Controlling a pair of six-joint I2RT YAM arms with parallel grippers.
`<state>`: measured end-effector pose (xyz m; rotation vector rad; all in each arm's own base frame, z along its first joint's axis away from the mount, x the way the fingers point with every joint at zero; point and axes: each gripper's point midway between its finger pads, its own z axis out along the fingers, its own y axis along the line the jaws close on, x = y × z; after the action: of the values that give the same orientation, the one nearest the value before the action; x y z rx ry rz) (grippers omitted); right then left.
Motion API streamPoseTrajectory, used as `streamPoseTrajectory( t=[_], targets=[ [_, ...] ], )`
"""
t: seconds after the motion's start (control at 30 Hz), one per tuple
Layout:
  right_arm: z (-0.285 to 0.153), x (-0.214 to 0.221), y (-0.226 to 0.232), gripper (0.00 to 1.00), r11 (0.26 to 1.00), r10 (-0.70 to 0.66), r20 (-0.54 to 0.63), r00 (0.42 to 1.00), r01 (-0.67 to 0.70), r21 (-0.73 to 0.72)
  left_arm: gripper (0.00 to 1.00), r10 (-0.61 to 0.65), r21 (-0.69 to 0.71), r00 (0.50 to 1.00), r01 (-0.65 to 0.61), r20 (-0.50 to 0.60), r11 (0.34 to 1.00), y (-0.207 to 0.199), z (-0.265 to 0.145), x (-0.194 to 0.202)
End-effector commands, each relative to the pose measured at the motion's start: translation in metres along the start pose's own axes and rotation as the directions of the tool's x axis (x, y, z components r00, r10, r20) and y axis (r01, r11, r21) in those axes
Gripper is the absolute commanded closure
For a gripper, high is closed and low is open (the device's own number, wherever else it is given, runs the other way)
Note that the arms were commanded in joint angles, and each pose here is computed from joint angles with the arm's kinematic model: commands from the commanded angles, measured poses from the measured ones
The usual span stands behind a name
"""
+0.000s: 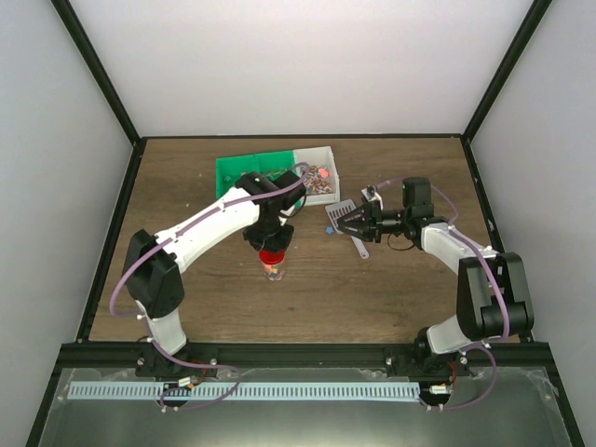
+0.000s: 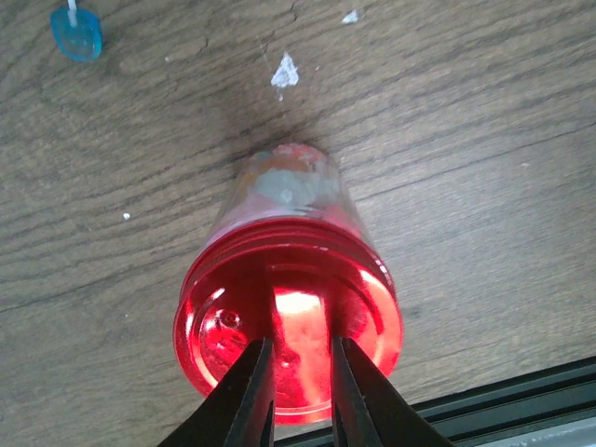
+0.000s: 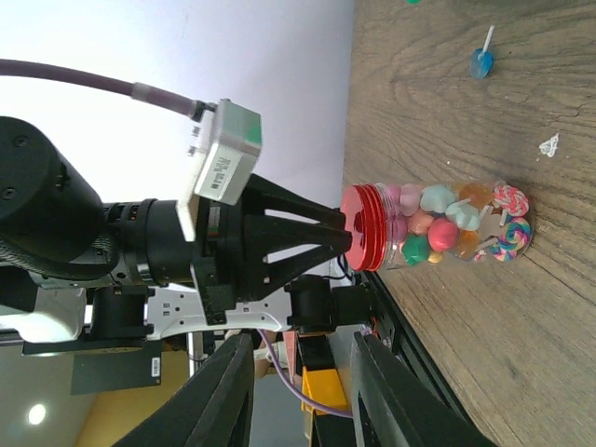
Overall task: Pack the candies
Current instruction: Close the bottle lid on the packing bottle.
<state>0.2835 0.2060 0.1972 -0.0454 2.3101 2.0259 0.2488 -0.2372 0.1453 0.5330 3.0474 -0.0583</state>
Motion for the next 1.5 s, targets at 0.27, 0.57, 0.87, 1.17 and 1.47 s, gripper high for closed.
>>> streamPoseTrajectory(
  t=[0.27, 0.57, 0.87, 1.17, 1.47],
  targets=[
    [-0.006, 0.002, 0.014, 0.69, 0.999, -0.045, 0.031, 0.998, 0.045, 0.005, 0.81, 0.01, -0.023, 1.0, -0.01, 0.015, 1.0, 0.009, 0.006, 0.006],
    [-0.007, -0.007, 0.032, 0.66, 0.995, -0.101, 0.061, 0.993, 0.101, 0.001, 0.65, -0.009, 0.13, 0.93, -0.041, 0.368, 0.991, -0.015, -0.087, -0.046],
    [0.019, -0.047, 0.106, 0.61, 0.957, -0.287, 0.362, 0.887, 0.286, 0.058, 0.0, -0.197, 0.247, 0.5, -0.034, 0.843, 0.968, 0.02, -0.225, -0.058],
    [0.014, -0.061, 0.111, 0.55, 0.81, -0.563, 0.467, 0.682, 0.344, 0.475, 0.0, -0.171, 0.132, 0.571, 0.109, 0.803, 0.985, 0.067, -0.173, -0.031],
    [0.038, -0.051, 0.133, 0.46, 0.672, -0.74, 0.473, 0.477, 0.544, 0.502, 0.0, -0.175, 0.186, 0.439, 0.018, 0.881, 0.982, 0.069, -0.182, -0.005]
  ],
)
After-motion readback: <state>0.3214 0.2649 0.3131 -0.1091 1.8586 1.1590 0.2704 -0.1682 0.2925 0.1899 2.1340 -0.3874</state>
